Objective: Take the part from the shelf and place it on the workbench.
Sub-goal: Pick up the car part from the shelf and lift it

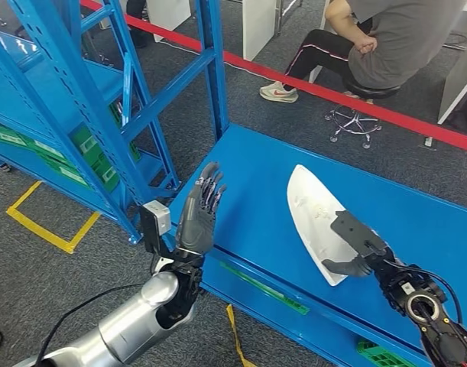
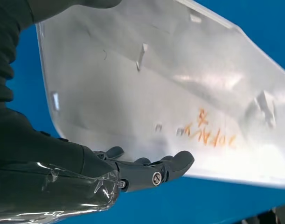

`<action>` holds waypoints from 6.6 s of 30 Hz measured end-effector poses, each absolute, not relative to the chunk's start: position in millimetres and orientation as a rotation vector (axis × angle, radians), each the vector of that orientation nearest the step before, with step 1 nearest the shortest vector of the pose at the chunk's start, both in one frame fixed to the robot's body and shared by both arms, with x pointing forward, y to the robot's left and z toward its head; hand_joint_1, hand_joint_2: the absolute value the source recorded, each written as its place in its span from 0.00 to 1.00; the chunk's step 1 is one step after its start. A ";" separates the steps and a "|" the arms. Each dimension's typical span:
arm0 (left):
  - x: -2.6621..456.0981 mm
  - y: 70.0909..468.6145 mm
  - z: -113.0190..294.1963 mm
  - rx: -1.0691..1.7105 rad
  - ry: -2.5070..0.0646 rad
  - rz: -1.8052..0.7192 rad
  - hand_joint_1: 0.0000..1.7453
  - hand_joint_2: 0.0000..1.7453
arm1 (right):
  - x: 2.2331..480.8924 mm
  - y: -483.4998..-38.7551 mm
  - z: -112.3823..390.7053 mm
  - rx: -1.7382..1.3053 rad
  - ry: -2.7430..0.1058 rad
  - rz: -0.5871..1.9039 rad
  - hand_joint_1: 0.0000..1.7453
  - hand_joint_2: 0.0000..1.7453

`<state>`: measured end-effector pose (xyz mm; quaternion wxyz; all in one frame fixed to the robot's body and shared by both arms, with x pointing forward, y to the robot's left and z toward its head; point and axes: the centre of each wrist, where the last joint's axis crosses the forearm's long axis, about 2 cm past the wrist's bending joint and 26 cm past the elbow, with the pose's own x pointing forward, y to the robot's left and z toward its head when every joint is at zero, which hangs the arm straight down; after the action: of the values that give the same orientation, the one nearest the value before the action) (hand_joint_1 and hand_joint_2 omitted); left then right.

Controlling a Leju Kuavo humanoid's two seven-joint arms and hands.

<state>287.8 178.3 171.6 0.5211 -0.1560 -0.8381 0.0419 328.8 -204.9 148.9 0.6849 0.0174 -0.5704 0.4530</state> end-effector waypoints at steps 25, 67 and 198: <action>286.2 179.6 172.8 -0.358 -2.029 0.115 0.00 0.00 | 345.8 -179.7 167.2 -0.011 -1.274 1.296 0.00 1.00; 284.7 181.3 172.8 -0.379 -2.037 0.063 0.00 0.00 | 358.8 -150.0 208.9 0.247 -1.372 1.211 0.00 1.00; 288.8 189.9 173.5 -0.367 -2.052 0.111 0.00 0.00 | 401.7 -219.6 164.1 -0.210 -1.131 1.404 1.00 1.00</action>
<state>288.8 189.9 173.5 0.5030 -0.1518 -0.8496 0.0458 401.7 -219.6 164.1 0.6155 -0.0913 -0.4912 0.6096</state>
